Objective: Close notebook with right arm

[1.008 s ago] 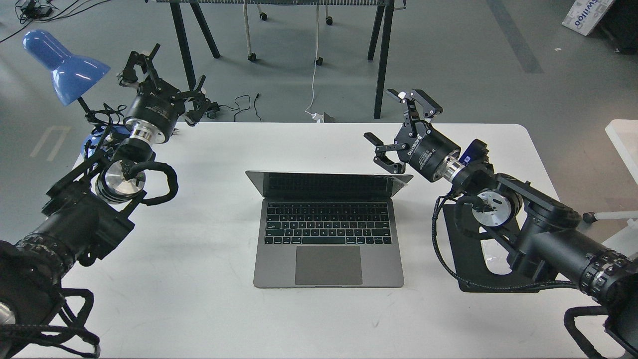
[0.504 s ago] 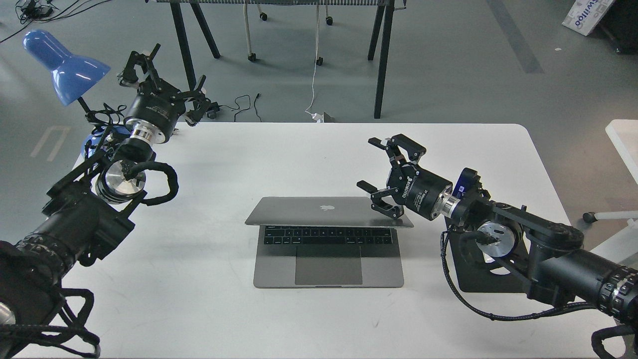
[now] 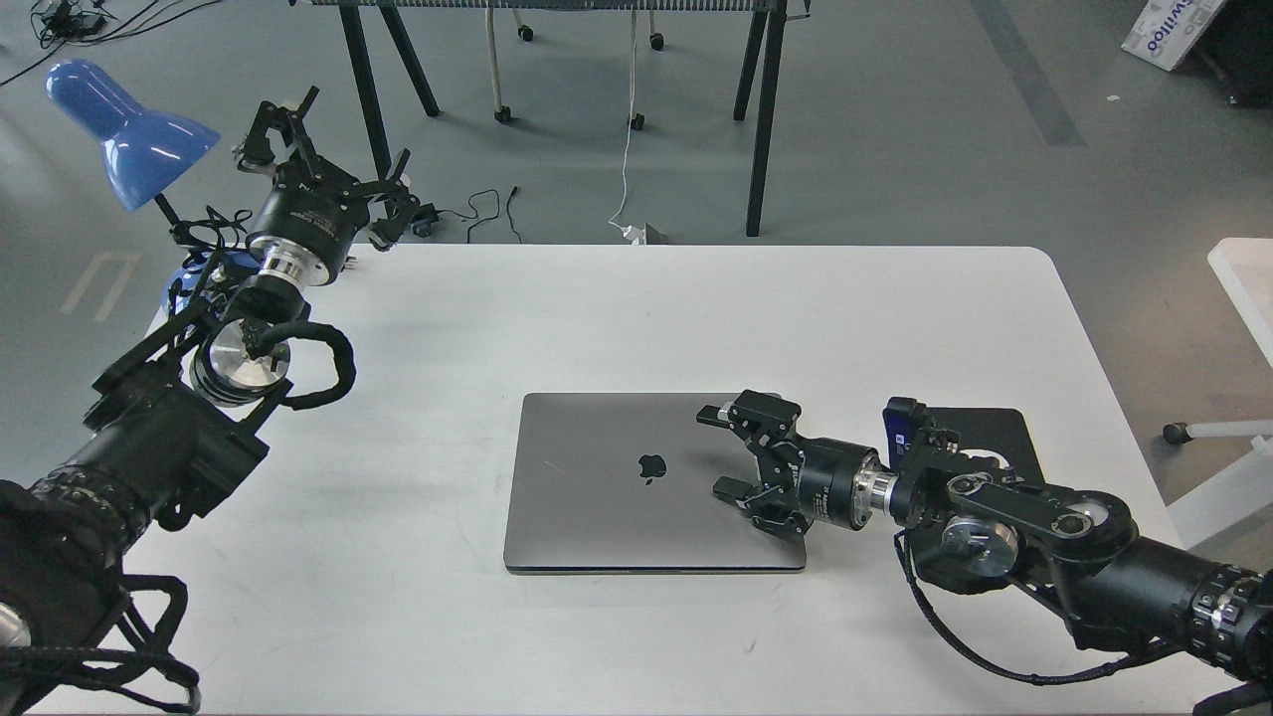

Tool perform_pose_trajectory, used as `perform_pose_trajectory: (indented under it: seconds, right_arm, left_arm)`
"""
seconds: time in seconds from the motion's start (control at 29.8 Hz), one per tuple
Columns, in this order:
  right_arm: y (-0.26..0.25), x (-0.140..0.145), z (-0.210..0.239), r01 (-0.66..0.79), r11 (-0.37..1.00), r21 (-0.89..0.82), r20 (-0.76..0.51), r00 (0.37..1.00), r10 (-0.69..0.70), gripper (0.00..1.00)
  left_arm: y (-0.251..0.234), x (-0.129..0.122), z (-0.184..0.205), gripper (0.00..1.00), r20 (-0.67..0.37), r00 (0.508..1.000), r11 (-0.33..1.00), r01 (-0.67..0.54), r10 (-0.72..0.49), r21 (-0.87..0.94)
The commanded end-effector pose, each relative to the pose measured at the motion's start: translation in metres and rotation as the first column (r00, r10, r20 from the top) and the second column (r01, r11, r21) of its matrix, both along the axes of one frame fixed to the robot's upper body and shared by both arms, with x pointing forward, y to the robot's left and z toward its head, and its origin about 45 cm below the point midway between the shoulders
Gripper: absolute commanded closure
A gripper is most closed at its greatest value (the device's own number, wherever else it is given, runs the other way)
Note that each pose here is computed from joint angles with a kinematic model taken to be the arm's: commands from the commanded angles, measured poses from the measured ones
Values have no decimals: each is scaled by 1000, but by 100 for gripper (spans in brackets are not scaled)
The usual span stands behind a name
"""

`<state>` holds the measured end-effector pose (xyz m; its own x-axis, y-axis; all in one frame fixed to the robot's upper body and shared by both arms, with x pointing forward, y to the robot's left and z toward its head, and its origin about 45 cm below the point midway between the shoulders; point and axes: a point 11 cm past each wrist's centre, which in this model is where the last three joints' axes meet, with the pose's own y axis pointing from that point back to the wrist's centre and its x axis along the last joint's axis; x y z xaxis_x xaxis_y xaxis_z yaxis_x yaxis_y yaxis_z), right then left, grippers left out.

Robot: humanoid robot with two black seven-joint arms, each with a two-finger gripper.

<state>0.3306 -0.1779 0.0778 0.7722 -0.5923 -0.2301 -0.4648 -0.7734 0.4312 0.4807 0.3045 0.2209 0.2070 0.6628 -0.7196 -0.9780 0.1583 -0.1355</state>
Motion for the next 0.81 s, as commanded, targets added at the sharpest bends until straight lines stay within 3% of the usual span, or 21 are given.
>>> perform_pose_trajectory:
  seconds: [0.0,0.37,0.54,0.77]
  right_arm:
    - [-3,-2,-2,6,1000,-6,-4,1000,-6,0]
    - [-4,14,11,58,998,16,37,998,-58,0]
    - [-9,48,52,155,977,148,108,979,-172,0]
    - [-45,96,130,286,879,381,202,902,-381,0]
  left_arm:
    - [1,0,0,0,0,1000,1000,-1,1,1]
    - [0,0,0,0,0,1000,1000,0,0,0]
    - [0,0,0,0,1,1000,1000,-1,1,-1]
    - [0,0,0,0,1,1000,1000,-1,1,-3]
